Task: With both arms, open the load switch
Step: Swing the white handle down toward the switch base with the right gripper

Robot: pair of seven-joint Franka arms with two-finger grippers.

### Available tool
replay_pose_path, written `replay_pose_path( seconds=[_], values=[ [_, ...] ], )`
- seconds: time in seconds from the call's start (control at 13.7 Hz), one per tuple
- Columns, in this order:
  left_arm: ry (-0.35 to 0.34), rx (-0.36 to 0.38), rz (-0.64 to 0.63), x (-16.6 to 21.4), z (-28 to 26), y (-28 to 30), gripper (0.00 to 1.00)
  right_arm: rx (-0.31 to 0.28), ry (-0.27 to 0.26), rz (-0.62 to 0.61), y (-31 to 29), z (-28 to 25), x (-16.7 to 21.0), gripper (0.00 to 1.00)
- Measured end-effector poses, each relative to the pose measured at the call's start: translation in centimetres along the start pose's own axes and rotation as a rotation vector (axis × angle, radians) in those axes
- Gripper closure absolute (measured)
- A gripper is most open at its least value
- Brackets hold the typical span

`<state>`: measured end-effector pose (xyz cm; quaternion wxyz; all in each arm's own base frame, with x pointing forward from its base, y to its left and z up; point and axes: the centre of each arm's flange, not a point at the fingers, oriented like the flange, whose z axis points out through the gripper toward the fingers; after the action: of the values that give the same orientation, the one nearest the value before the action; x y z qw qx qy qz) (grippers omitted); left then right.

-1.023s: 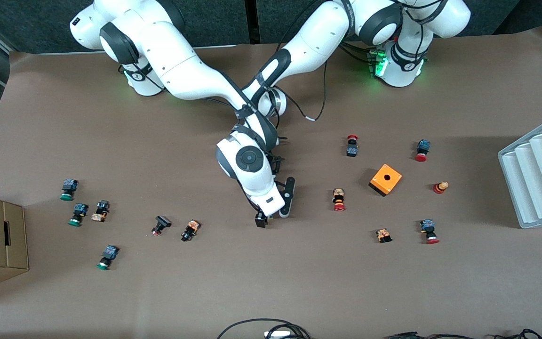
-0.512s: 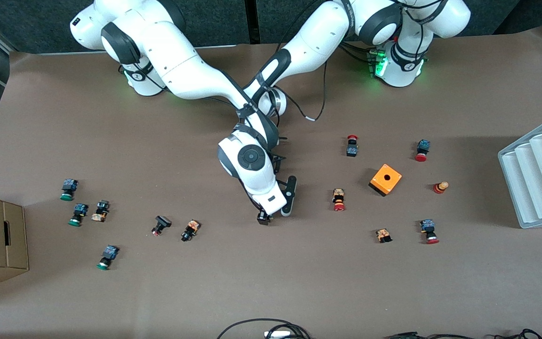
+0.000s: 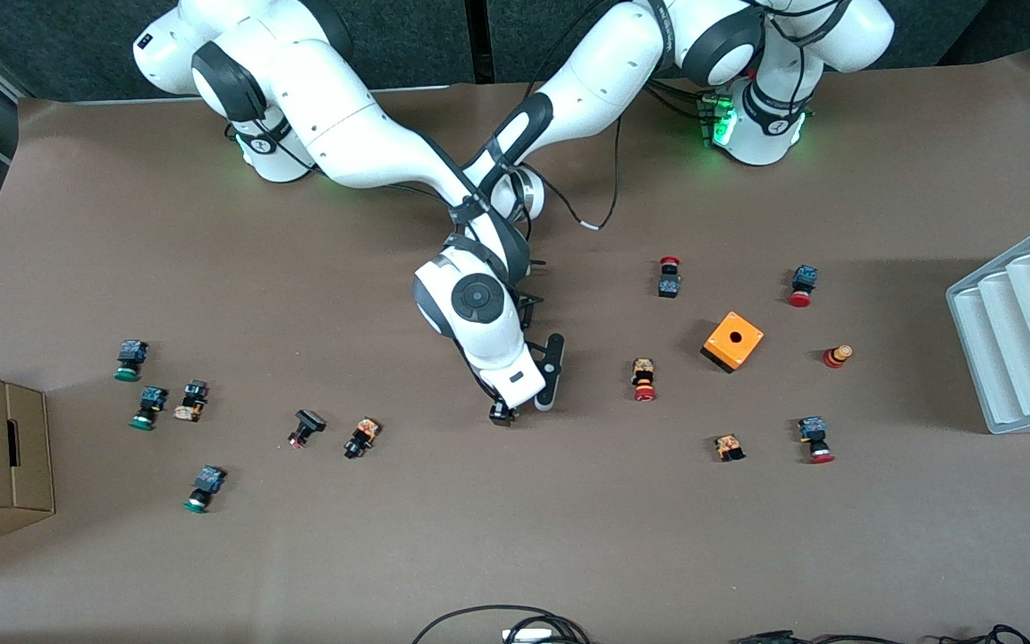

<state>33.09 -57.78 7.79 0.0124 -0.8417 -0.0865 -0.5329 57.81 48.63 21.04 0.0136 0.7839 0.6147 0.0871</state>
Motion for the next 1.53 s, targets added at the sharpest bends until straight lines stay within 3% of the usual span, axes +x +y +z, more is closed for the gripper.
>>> replay_pose_path(
  seconds=[0.29, 1.53],
  values=[
    [0.0, 0.0, 0.0, 0.0, 0.01, 0.0, 0.53, 0.0, 0.002, -0.001, -0.03, -0.32, 0.13, 0.35],
    [0.0, 0.0, 0.0, 0.0, 0.01, 0.0, 0.53, 0.005, -0.003, 0.001, 0.06, -0.63, 0.07, 0.39]
  ],
)
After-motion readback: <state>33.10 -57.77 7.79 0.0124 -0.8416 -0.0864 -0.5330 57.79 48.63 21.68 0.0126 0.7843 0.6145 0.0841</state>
